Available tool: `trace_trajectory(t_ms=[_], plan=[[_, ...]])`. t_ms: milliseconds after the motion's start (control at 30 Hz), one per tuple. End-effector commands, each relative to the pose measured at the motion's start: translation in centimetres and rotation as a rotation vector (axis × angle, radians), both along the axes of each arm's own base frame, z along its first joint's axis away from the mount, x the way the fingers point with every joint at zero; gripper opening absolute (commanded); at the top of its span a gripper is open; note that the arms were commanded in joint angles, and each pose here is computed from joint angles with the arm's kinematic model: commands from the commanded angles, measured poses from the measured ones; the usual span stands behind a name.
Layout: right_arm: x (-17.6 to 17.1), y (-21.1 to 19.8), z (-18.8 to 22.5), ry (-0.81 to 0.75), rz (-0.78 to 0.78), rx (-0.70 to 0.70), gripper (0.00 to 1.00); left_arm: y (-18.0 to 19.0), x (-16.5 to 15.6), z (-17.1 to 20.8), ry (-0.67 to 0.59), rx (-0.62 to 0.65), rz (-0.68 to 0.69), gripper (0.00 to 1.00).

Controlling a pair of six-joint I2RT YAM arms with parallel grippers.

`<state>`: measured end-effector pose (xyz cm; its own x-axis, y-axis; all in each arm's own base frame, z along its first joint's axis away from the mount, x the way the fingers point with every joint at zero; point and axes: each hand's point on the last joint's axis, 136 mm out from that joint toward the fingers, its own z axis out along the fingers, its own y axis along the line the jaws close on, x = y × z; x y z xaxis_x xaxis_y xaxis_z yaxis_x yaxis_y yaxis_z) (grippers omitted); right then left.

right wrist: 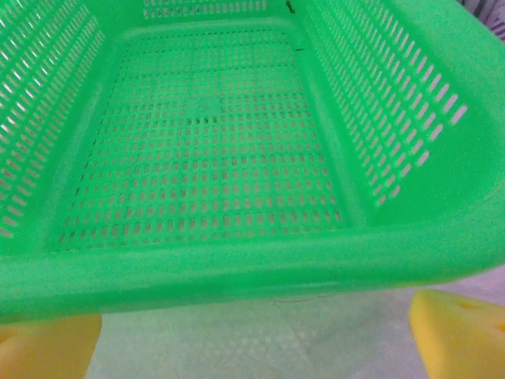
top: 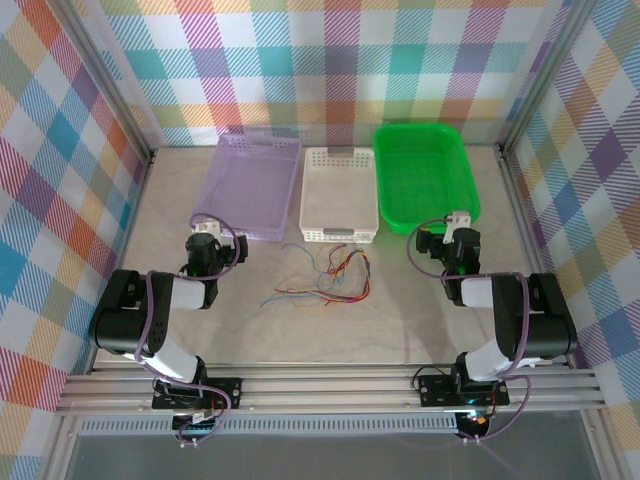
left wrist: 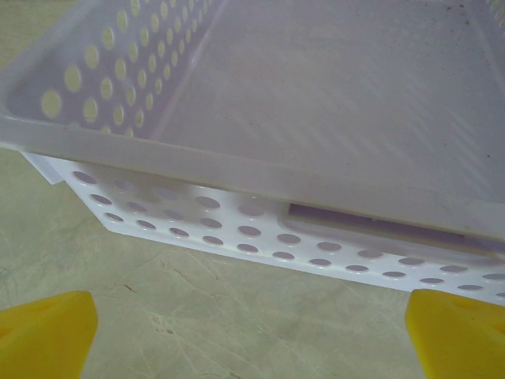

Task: Untangle the cables

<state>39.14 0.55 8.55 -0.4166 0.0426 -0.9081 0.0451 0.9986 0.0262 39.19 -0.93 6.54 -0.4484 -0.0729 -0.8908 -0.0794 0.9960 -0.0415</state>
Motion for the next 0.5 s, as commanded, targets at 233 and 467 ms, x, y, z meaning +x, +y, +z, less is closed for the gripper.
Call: trace_trajectory(t_ms=[233,467], plan=[[-1.7,0.0,4.2,0.027,-0.008,0.030,1.00,0.0,0.6,1.4,-0.052,-0.005,-0.007,1.00],[-4.4,1.9,7.9,-0.036,0.051,0.192,1.00,0.1,0.6,1.4,-0.052,-0.004,-0.006,1.00]])
